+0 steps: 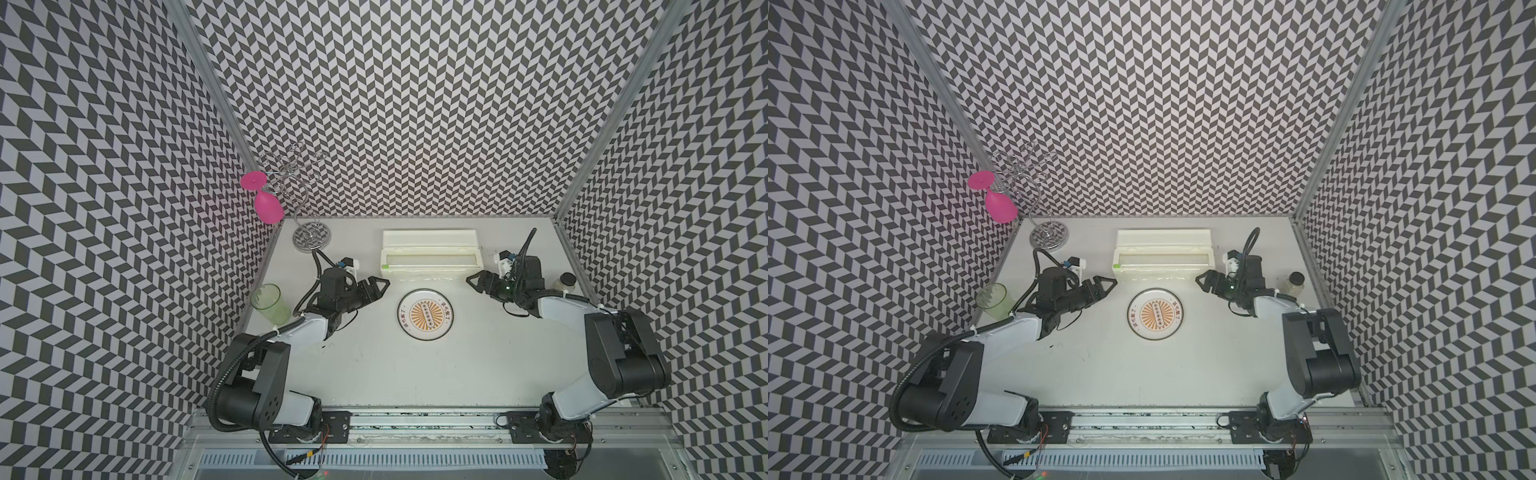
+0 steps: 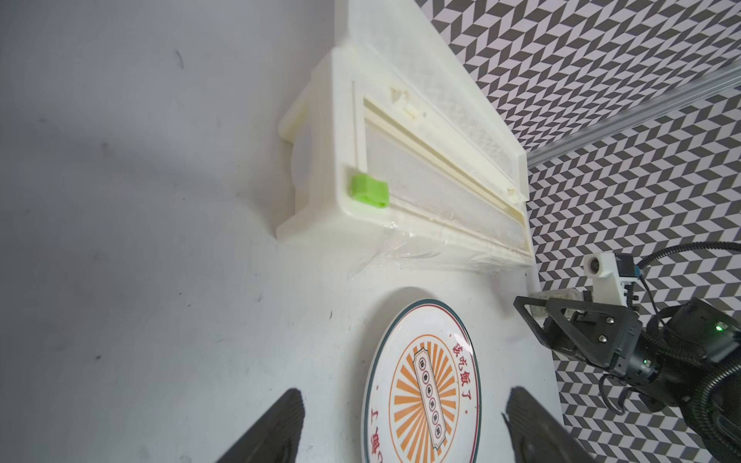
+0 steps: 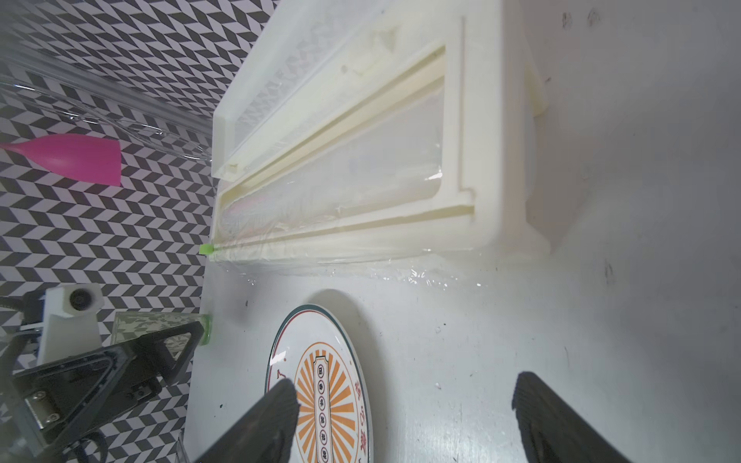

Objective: Wrap the plate with plastic wrap
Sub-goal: Move the plate to the center of the board.

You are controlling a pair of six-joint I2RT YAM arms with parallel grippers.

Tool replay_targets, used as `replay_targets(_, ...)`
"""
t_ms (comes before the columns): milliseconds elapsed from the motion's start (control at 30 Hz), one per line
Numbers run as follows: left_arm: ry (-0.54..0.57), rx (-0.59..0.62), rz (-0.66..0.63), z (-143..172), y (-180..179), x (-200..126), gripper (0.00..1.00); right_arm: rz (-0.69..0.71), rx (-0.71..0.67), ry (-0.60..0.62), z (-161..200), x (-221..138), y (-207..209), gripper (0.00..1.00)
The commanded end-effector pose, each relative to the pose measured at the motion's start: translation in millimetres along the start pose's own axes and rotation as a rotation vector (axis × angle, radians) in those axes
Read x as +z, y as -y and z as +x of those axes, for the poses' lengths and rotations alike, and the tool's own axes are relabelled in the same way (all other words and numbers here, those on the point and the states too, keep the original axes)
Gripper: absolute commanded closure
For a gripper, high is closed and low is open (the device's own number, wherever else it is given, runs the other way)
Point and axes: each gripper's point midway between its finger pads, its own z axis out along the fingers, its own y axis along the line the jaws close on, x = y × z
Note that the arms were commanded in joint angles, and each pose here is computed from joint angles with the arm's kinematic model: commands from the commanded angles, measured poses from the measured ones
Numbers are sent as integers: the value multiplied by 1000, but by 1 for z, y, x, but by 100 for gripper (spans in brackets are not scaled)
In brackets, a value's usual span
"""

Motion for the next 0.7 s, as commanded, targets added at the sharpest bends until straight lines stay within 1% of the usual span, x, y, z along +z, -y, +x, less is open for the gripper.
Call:
replay_targets(0, 46, 41, 37, 8, 12, 2, 22, -83, -48, 90, -18, 9, -12, 16)
replay_targets(67, 6, 57, 31, 30, 11, 11, 25, -97, -41, 107, -20, 14, -10, 17)
replay_targets(167, -42, 76, 25, 50, 10, 24, 28, -113, -43, 131, -24, 19, -10, 19)
replay_targets(467, -124, 90, 37, 84, 9, 46, 44, -107, -54, 155, -25, 36, -2, 26)
replay_targets(533, -134, 94, 46, 87, 12, 49, 45, -109, -52, 158, -24, 39, 0, 28)
replay_targets(667, -159, 110, 60, 95, 19, 54, 48, -122, -61, 195, -24, 38, -1, 30)
